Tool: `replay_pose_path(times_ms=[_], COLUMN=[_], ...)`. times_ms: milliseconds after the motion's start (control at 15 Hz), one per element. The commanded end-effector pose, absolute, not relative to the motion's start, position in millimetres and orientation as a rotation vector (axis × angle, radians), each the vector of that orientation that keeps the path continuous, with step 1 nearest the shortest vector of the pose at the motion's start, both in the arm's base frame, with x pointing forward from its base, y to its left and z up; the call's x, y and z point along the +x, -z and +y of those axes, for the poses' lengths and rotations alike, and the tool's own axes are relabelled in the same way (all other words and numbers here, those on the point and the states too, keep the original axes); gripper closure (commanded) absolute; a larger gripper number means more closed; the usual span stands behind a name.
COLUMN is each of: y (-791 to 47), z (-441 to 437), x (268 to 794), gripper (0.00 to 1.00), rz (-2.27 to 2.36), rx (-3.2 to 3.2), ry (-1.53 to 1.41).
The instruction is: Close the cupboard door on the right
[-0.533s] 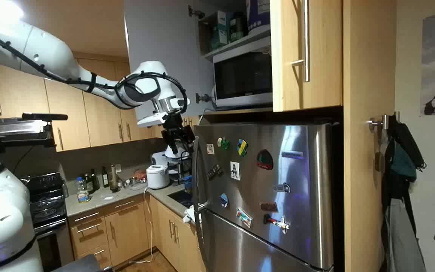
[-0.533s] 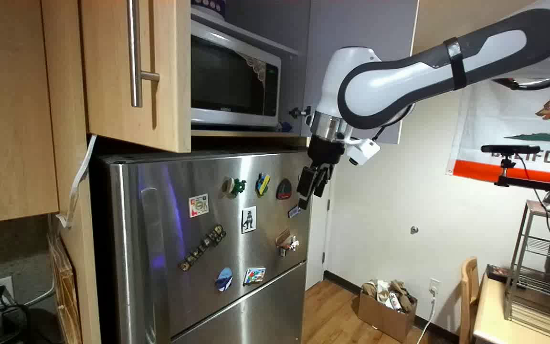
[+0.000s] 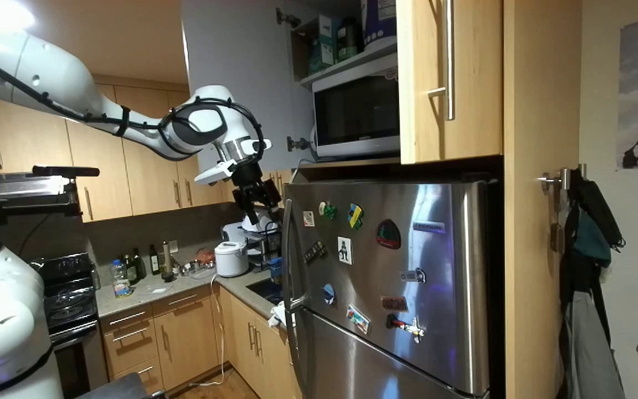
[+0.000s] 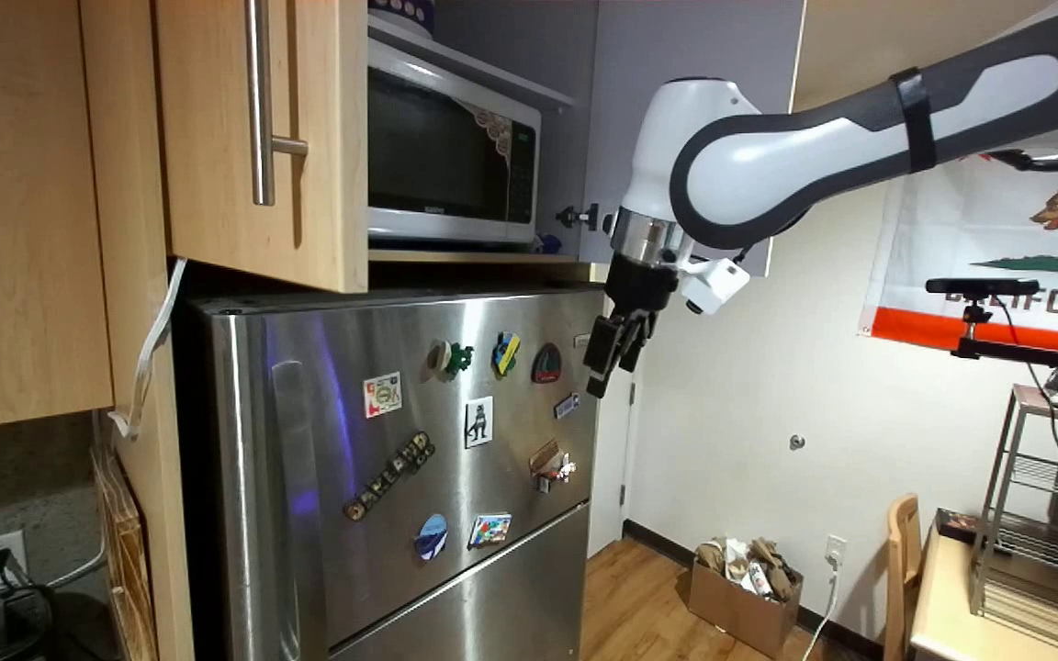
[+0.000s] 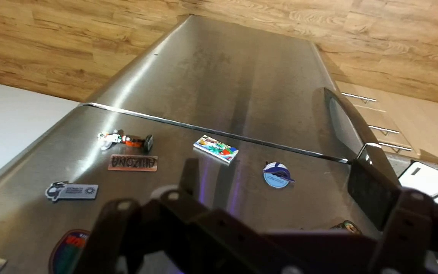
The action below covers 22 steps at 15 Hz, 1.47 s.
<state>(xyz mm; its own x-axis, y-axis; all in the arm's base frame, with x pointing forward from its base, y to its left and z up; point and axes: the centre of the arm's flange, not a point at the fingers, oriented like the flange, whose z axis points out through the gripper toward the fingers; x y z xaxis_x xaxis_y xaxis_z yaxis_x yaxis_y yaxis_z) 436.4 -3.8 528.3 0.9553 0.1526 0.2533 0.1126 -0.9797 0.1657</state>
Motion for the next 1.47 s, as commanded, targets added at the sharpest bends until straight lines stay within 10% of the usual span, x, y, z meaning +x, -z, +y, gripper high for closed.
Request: replay_pose_path(times_ms=[0, 1400], y=[-543.7, -601.1], z=[-1.6, -140.7], x=[381.4, 271.5], gripper=[0.0, 0.0], rz=[0.104, -0.906], rx=[2.896, 2.466], ry=[-0.458, -0.984])
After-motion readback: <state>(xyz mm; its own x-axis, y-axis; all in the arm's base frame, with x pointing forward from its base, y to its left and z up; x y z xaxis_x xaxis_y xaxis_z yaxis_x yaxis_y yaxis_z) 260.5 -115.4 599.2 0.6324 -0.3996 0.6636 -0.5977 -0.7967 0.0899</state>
